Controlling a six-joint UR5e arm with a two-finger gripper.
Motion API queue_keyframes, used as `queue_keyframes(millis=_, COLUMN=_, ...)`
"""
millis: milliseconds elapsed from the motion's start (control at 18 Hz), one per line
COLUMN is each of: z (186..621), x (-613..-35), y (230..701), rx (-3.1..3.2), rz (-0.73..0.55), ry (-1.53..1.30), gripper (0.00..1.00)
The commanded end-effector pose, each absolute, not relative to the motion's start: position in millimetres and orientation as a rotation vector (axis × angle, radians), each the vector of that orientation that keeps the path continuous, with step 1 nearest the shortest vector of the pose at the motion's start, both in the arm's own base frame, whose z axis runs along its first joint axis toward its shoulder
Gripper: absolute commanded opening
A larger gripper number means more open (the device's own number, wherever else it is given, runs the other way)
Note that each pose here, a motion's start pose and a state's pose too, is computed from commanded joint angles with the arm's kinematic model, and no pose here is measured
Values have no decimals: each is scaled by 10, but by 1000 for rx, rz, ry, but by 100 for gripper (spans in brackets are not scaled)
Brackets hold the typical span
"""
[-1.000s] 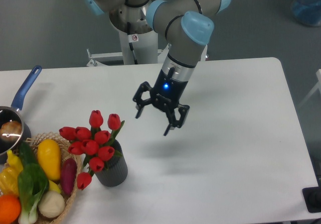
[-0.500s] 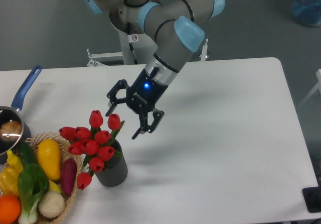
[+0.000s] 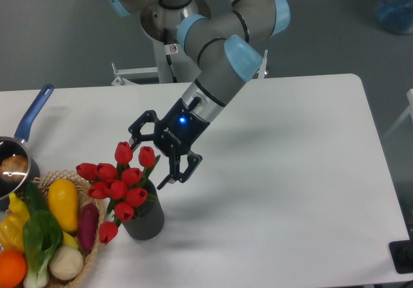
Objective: Pick up the flowers from the vase
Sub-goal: 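Move the open gripper toward the red tulip stems above the vase, then close the gripper around the tulip stems just below the blooms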
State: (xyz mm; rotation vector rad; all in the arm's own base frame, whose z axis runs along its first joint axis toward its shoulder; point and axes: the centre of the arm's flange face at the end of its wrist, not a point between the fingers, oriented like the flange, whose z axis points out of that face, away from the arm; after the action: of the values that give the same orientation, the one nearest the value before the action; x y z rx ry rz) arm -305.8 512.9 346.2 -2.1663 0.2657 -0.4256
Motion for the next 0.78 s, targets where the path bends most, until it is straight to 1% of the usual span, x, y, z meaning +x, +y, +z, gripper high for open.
queue_keyframes(millis=111, z=3475, x=-3043, y=5139, rx=-2152, rz=-436, ry=268, gripper=100)
queue_keyframes(millis=222, z=3474, x=-3046, y=5166, rx=-2134, rz=-450, ry=273, gripper=88)
queue_keyframes(millis=278, z=3469, x=-3050, y=5187, rx=-2125, rz=-459, ry=274, gripper=77)
queue_keyframes(millis=444, z=3447, x=-3029, y=5240, rx=-2121, rz=-470, ry=283, gripper=26)
queue_keyframes(millis=500, z=3454, x=-3026, y=5238, rx=-2122, rz=-471, ry=281, gripper=8)
queue_keyframes(millis=556, z=3447, x=-3024, y=5236, rx=-2123, rz=-473, ry=279, gripper=0)
queue_keyframes(millis=778, z=3535, x=-3059, y=5177, rx=-2131, rz=-446, ry=272, gripper=0)
